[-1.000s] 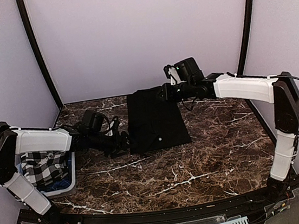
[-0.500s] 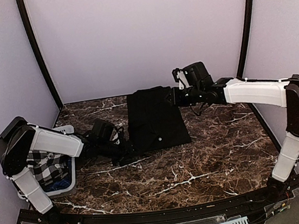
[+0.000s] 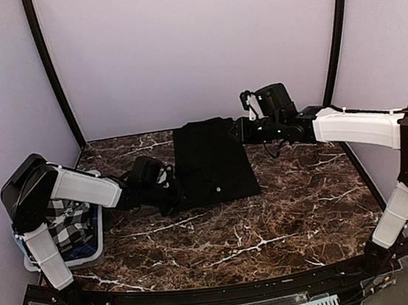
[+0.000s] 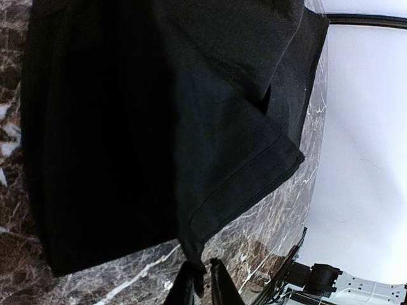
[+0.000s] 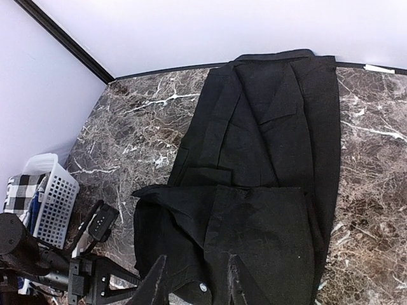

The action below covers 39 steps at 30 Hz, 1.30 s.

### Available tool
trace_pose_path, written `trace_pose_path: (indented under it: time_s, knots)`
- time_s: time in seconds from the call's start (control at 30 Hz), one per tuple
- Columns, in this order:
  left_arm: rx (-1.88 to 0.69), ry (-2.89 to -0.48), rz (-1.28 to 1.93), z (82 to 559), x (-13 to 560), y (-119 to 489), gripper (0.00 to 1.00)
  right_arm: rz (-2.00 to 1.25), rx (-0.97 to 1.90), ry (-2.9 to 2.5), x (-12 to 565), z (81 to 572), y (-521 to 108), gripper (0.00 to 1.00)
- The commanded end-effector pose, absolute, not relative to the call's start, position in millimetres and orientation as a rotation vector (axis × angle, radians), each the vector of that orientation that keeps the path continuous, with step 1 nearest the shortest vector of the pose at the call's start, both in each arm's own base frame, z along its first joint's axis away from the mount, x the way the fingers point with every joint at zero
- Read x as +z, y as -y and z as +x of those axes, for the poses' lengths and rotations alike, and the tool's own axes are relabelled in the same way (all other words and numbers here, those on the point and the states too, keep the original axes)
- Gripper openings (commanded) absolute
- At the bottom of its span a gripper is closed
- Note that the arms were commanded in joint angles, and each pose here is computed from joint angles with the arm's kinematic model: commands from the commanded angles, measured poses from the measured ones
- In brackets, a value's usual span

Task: Fold and stack the long sleeve shirts
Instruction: Smooth out the 2/3-rectangle-folded shirt at the center of the board.

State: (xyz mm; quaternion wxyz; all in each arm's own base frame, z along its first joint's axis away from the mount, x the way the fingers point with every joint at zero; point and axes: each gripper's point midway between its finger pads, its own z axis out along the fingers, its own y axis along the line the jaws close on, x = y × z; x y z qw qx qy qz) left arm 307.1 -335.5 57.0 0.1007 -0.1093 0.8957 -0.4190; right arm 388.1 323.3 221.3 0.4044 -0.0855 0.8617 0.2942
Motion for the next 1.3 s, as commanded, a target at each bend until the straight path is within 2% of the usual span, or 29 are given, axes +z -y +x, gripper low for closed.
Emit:
trace_pose_path:
  time_s: [0.0, 0.1, 0.23, 0.4, 0.57, 0.63, 0.7, 0.77, 0.8, 0.97, 1.1, 1.2, 1.27]
  knots:
    - [-1.26, -2.587, -0.277, 316, 82, 343, 0.06, -0.2, 0.754, -2.132, 234, 386, -322, 0.28]
    - [-1.262, -2.564, -0.258, 322, 91, 345, 0.01, -0.2, 0.754, -2.133, 234, 386, -322, 0.28]
    - [-1.245, -2.52, -0.209, 342, 104, 350, 0.0, -0.2, 0.754, -2.134, 234, 384, -321, 0.28]
    - [-1.2, -2.424, -0.15, 395, 134, 353, 0.0, -0.174, 0.704, -2.146, 226, 385, -312, 0.28]
    - [-1.156, -2.417, -0.114, 435, 124, 359, 0.02, -0.169, 0.621, -2.191, 207, 393, -305, 0.29]
    - [-1.15, -2.399, -0.085, 450, 124, 366, 0.08, -0.177, 0.596, -2.221, 194, 400, -303, 0.29]
    - [-1.135, -2.395, -0.063, 460, 116, 370, 0.17, -0.189, 0.585, -2.242, 185, 406, -302, 0.31]
    - [-1.131, -2.388, -0.045, 469, 112, 372, 0.29, -0.211, 0.575, -2.268, 172, 413, -303, 0.32]
    - [-1.121, -2.389, -0.037, 472, 108, 371, 0.39, -0.221, 0.57, -2.284, 165, 417, -303, 0.34]
    - [-1.06, -2.353, 0.017, 484, 137, 366, 0.61, -0.277, 0.504, -2.339, 137, 438, -300, 0.44]
    - [-0.988, -2.316, 0.049, 482, 162, 350, 0.72, -0.309, 0.556, -2.368, 120, 449, -302, 0.47]
    - [-0.973, -2.293, 0.043, 478, 176, 335, 0.76, -0.329, 0.565, -2.392, 105, 456, -304, 0.47]
    - [-0.94, -2.321, 0.003, 473, 163, 317, 0.76, -0.343, 0.569, -2.403, 98, 457, -306, 0.46]
